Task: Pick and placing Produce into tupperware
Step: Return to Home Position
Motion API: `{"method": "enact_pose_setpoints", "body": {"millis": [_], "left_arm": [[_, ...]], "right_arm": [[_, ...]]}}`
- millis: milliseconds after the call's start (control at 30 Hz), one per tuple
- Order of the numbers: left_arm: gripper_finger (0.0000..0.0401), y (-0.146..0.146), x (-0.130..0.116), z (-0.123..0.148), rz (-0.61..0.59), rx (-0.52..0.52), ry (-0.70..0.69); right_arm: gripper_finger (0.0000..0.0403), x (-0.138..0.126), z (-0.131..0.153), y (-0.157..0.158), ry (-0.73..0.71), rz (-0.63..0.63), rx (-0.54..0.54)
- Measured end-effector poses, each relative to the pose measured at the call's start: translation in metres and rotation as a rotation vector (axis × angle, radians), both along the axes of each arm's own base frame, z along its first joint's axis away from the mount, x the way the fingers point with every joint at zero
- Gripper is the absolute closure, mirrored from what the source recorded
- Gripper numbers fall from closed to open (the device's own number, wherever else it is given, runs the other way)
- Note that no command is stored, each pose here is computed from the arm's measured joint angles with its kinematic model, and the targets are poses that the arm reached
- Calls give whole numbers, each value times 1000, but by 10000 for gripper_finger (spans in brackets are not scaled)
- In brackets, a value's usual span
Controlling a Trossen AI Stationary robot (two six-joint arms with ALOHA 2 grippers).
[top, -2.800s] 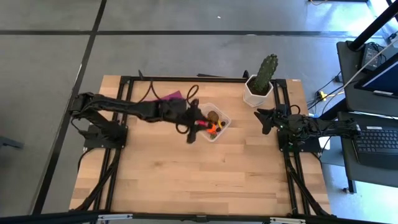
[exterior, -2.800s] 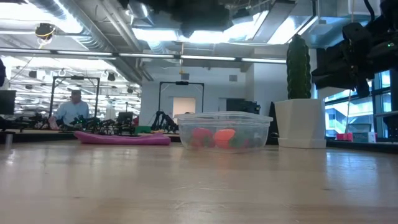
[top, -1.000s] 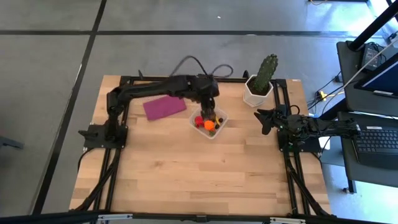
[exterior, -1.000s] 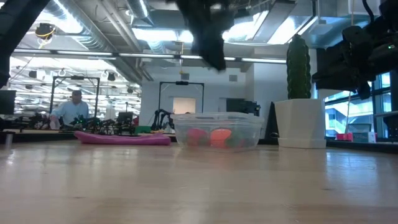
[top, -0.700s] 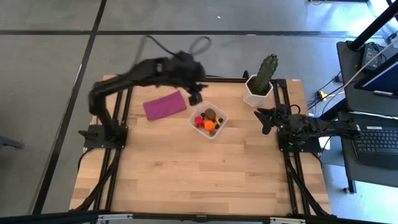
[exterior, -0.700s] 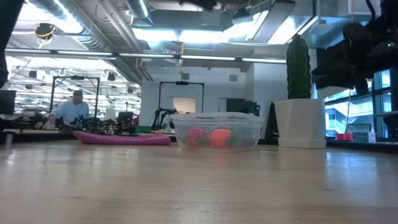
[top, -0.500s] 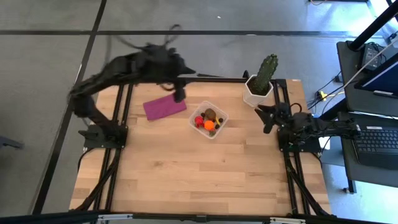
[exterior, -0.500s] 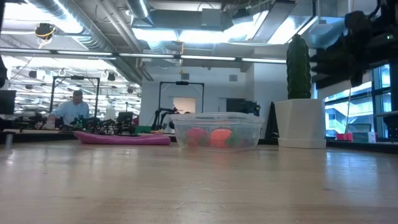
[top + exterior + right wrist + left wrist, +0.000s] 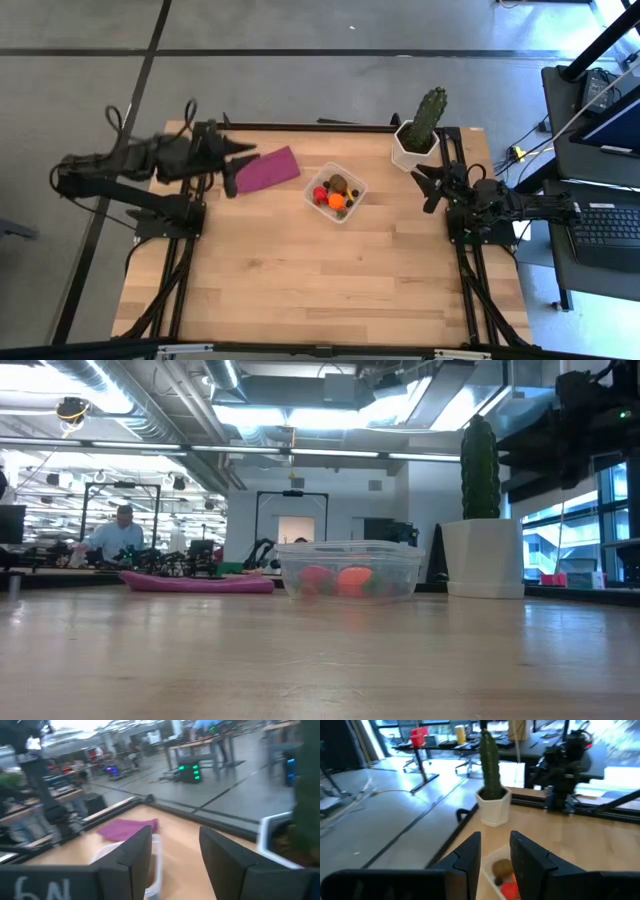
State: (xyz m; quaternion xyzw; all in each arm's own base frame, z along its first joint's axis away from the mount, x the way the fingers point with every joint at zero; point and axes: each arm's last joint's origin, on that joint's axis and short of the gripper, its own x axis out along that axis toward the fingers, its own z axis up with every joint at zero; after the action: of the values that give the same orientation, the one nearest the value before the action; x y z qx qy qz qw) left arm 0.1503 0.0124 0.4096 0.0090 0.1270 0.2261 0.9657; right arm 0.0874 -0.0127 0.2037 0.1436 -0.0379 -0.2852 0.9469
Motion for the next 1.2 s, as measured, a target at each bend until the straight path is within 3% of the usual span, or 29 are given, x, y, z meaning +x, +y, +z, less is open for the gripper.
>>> {"method": "enact_pose_setpoints", "body": {"millis": [167, 400, 500, 667, 900, 1200], "left_arm": [[311, -4, -19, -57, -18, -8, -134], [321, 7, -43, -113, 259, 48, -188], [326, 10, -49, -130, 306, 54, -195], [333, 13, -56, -151, 339, 64, -193], [343, 12, -55, -175, 224, 35, -162], [357, 12, -54, -186, 217, 38, -135]], "right_arm": [[234, -2, 0, -7, 39, -106, -54], [234, -5, 0, -17, 81, -229, -105], [234, -6, 0, -21, 108, -282, -126], [234, -9, 0, -27, 161, -346, -170], [234, -8, -2, -31, 187, -242, -190], [234, -9, -10, -36, 195, -244, -176]]}}
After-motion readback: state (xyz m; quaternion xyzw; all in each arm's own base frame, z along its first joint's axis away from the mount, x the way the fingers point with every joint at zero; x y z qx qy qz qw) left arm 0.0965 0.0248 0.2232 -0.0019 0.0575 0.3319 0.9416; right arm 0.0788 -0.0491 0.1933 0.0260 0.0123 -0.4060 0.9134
